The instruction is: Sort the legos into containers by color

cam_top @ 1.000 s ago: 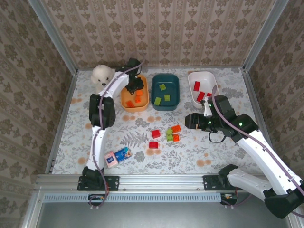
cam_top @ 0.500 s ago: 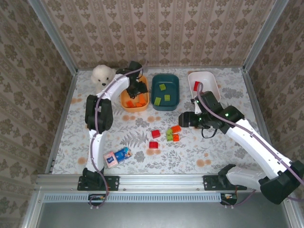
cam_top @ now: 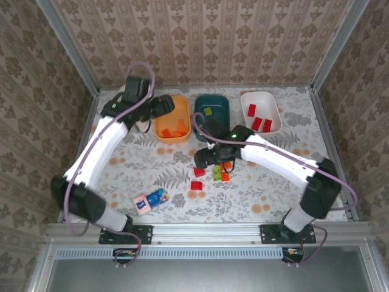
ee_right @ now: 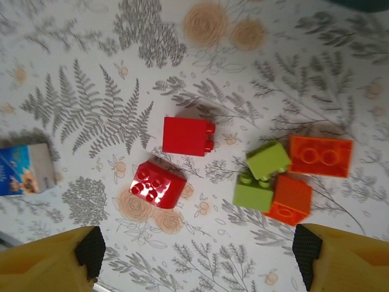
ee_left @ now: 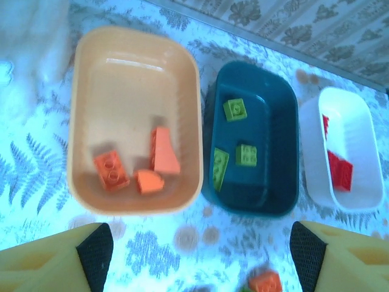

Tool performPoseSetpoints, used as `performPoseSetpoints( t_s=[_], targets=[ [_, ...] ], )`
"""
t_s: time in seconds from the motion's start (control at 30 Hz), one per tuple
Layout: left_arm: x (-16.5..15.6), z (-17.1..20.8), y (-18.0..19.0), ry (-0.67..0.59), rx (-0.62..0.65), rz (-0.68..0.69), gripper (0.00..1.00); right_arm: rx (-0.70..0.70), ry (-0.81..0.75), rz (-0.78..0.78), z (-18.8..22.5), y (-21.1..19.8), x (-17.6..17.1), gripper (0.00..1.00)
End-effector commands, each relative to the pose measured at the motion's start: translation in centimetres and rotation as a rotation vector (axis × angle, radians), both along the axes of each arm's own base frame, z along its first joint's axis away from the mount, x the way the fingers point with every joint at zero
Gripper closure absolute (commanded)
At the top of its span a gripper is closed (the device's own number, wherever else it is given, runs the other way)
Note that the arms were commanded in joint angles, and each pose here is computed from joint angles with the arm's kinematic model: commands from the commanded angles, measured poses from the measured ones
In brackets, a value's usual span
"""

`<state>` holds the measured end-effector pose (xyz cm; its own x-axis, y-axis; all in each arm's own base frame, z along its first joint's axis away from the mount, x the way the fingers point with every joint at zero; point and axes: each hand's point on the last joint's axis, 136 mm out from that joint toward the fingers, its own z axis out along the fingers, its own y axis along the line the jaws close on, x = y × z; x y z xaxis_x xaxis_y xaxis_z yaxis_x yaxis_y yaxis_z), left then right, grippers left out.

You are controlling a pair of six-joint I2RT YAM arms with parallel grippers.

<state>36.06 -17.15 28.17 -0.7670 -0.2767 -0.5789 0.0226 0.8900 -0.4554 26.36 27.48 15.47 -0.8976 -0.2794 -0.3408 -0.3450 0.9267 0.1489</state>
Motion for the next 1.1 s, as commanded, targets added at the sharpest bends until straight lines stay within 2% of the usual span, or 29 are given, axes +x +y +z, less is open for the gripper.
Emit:
performPoseSetpoints(
  t_s=[0.0,0.2,0.33,0.43,0.7,0.93,1.0,1.07],
  targets=[
    [-3.8,-3.0,1.4,0.042,-0.063,0.01,0.18,-0.083,0.025,0.034,-1.8,0.8,0.7,0.15],
    [-12.4,-4.9,3.2,0.012,-0.187,-0.046,0.1,-0.123,0.076,0.067,-5.1,3.2,1.2,0.15],
    [-15.9,-6.5,4.5,0.044,-0.211,-0.022,0.11,-0.147,0.115,0.052,-7.2,3.7,1.4,0.17],
    [-16.7,-6.5,4.8,0.036,-0.24,-0.002,0.12,-0.163,0.138,0.039,-8.7,3.9,1.5,0.2],
    [-16.1,-5.2,4.3,0.006,-0.248,-0.029,0.13,-0.183,0.185,0.013,-12.1,4.3,2.3,0.29],
    [-15.9,-4.8,3.8,0.002,-0.257,-0.056,0.14,-0.176,0.194,0.019,-13.1,4.9,2.6,0.53],
    [-15.8,-4.7,3.5,0.0,-0.261,-0.073,0.15,-0.173,0.167,0.014,-12.2,4.7,2.9,0.6],
    [-15.6,-4.8,3.0,0.002,-0.265,-0.096,0.15,-0.154,0.129,0.003,-10.5,4.4,3.5,0.63]
  ],
)
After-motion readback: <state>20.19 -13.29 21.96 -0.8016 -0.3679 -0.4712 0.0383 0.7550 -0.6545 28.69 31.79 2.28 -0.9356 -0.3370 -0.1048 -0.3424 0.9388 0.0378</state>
